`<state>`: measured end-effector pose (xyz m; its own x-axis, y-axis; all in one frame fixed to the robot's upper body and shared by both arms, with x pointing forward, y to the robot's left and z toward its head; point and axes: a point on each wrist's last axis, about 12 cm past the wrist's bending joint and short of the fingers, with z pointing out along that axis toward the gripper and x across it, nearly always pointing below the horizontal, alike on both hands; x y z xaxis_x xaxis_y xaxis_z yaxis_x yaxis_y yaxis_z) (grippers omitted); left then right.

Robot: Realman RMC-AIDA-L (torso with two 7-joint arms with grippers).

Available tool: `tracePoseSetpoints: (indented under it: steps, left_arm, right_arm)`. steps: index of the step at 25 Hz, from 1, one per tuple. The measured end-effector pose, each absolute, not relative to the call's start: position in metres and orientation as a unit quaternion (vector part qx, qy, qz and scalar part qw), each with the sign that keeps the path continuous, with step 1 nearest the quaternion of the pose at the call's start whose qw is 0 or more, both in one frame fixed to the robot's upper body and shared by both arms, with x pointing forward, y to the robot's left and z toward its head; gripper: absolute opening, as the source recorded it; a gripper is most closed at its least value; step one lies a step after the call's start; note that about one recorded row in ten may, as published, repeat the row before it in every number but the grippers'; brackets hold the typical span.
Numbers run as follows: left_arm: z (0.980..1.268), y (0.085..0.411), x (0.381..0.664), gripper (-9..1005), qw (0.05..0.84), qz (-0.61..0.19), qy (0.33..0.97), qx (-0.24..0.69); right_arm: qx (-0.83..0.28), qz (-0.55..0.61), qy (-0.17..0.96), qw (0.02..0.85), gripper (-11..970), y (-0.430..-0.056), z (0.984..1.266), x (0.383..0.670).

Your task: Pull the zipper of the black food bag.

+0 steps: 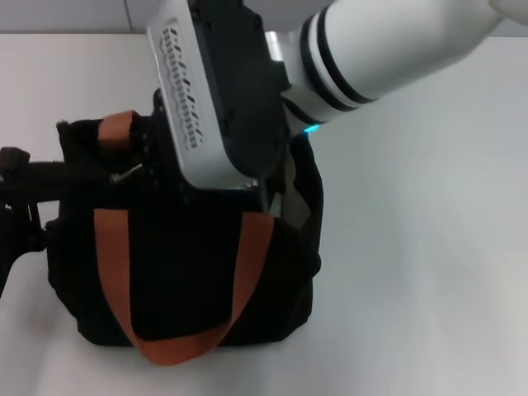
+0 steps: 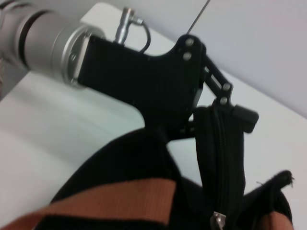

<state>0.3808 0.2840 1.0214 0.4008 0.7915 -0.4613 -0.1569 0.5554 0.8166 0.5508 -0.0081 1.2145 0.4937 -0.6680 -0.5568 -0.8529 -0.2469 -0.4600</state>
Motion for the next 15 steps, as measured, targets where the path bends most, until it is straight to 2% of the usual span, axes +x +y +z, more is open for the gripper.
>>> tracePoseSetpoints:
  steps: [15]
  left_arm:
    - [1.012,0.287,0.374,13,0.733,0.312,0.481,0.365]
  right_arm:
    - [-0.768,0.104,0.508,0.376,24,-0.031,1.203,0.547]
